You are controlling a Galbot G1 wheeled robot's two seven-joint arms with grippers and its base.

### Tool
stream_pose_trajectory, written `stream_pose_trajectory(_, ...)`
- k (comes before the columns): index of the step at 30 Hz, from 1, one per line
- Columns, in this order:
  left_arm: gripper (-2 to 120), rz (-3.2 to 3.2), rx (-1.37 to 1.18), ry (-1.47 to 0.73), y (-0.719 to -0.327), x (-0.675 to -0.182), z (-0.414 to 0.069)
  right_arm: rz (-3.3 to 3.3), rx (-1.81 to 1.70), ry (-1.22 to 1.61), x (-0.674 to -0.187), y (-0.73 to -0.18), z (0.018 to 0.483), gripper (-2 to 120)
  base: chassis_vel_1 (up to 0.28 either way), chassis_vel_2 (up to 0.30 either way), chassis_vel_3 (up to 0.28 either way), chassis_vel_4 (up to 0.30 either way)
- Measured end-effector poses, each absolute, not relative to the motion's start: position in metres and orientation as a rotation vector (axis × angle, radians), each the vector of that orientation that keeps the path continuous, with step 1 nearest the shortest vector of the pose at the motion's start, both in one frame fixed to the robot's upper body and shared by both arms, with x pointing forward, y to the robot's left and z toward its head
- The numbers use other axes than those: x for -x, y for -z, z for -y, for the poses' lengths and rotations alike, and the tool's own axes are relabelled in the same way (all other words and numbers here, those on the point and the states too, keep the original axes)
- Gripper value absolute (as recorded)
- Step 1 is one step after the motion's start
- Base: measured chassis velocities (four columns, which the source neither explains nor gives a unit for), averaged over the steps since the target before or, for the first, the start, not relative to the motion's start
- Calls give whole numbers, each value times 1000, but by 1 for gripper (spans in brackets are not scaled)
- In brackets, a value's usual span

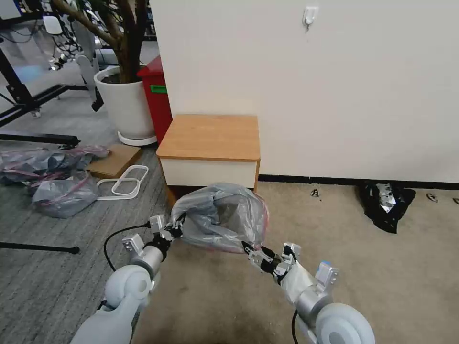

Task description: Pick up the garbage bag from the table and place it over the trash can.

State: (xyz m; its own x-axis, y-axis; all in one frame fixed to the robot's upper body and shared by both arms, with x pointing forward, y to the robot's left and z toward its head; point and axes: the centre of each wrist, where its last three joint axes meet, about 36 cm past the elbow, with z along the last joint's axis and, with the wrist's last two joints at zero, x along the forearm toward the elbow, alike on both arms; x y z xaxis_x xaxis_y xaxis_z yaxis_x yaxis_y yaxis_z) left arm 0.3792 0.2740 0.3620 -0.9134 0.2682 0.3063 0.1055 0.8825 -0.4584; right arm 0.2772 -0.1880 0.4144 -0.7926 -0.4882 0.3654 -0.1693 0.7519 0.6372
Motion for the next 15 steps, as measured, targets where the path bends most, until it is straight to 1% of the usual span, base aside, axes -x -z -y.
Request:
stream_pose_trajectory(1,2,2687,277,-617,-362,-380,-276,2431,-503,811,-277,-415,191,99,0,0,0,0)
stream_pose_trajectory(4,2,2686,278,-601,-363,-380,-280,2455,-516,802,-282,-418,200,100,0,0,0,0)
stream_pose_trajectory(10,2,2675,295,-573,-361,-373,-288,2494,-548,770,-303,-435,221,100,0,0,0,0)
stream_pose_trajectory(15,2,2667,315,-566,-361,-367,-289,2473,-580,763,-316,-444,229,100,0,0,0,0)
